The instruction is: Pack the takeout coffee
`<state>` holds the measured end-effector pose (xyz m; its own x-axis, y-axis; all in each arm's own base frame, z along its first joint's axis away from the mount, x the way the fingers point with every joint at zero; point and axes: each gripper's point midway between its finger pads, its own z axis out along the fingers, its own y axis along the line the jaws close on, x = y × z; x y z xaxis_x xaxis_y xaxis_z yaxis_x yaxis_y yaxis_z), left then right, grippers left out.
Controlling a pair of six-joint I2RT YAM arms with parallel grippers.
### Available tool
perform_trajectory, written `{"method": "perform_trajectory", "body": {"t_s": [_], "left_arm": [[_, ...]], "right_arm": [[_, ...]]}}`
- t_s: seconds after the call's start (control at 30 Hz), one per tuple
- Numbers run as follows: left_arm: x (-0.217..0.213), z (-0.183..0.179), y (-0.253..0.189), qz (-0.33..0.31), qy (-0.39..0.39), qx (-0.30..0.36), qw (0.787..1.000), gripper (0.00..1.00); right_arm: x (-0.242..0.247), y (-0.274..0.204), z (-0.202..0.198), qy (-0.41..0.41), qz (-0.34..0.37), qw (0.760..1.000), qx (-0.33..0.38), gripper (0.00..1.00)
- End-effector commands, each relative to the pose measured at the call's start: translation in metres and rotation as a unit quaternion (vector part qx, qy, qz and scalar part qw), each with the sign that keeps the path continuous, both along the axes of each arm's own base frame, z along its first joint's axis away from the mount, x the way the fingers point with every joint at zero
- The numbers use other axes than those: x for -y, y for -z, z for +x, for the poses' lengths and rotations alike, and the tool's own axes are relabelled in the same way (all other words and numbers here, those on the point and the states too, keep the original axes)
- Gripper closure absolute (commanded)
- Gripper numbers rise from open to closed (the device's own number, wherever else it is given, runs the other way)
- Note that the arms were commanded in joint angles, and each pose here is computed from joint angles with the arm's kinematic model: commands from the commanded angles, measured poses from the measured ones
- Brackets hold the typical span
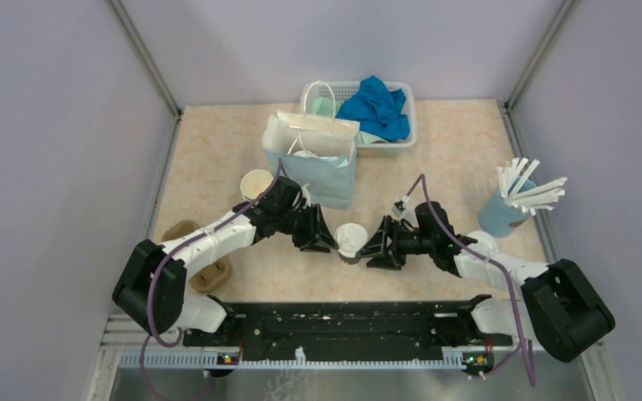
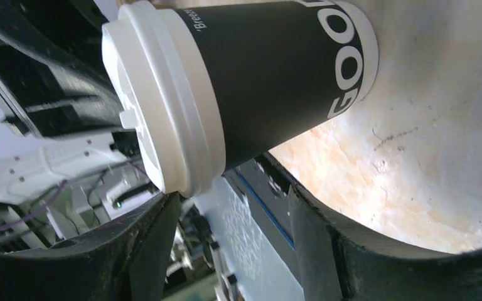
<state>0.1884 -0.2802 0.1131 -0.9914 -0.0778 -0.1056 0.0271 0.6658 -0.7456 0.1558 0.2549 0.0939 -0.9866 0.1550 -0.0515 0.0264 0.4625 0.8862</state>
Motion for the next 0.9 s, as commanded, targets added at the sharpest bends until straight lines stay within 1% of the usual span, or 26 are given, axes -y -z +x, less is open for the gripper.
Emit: {"method": "perform_trajectory", "body": {"t_s": [0.0,0.13,0.33,0.47,0.67,0.87], "left_arm": [[-0.012,0.003,0.025,0.055,-0.018,-0.007,0.998,0.60],[-0.011,0.004,0.026,0.057,-0.017,-0.010,0.998,0.60],[-0.012,0.003,0.027,0.059,-0.016,-0.010,0.998,0.60],[-0.013,0.003,0.028,0.060,-0.017,-0.009,0.998,0.60],[-0.013,0.002,0.030,0.063,-0.014,-0.012,0.998,0.60],[-0.014,0.005,0.032,0.071,-0.013,-0.008,0.997,0.59]], "right_arm": [[-0.013,-0.021,0.030,0.098,0.040,0.994,0.034,0.37],[-0.022,-0.020,0.028,0.115,0.023,0.992,0.047,0.41],[-0.008,-0.009,0.033,0.170,-0.010,0.984,0.055,0.43],[-0.001,-0.001,0.037,0.200,-0.011,0.979,0.047,0.44],[-0.001,0.022,0.036,0.199,-0.040,0.979,0.025,0.43],[0.012,0.051,0.034,0.210,-0.101,0.972,0.005,0.44]]}}
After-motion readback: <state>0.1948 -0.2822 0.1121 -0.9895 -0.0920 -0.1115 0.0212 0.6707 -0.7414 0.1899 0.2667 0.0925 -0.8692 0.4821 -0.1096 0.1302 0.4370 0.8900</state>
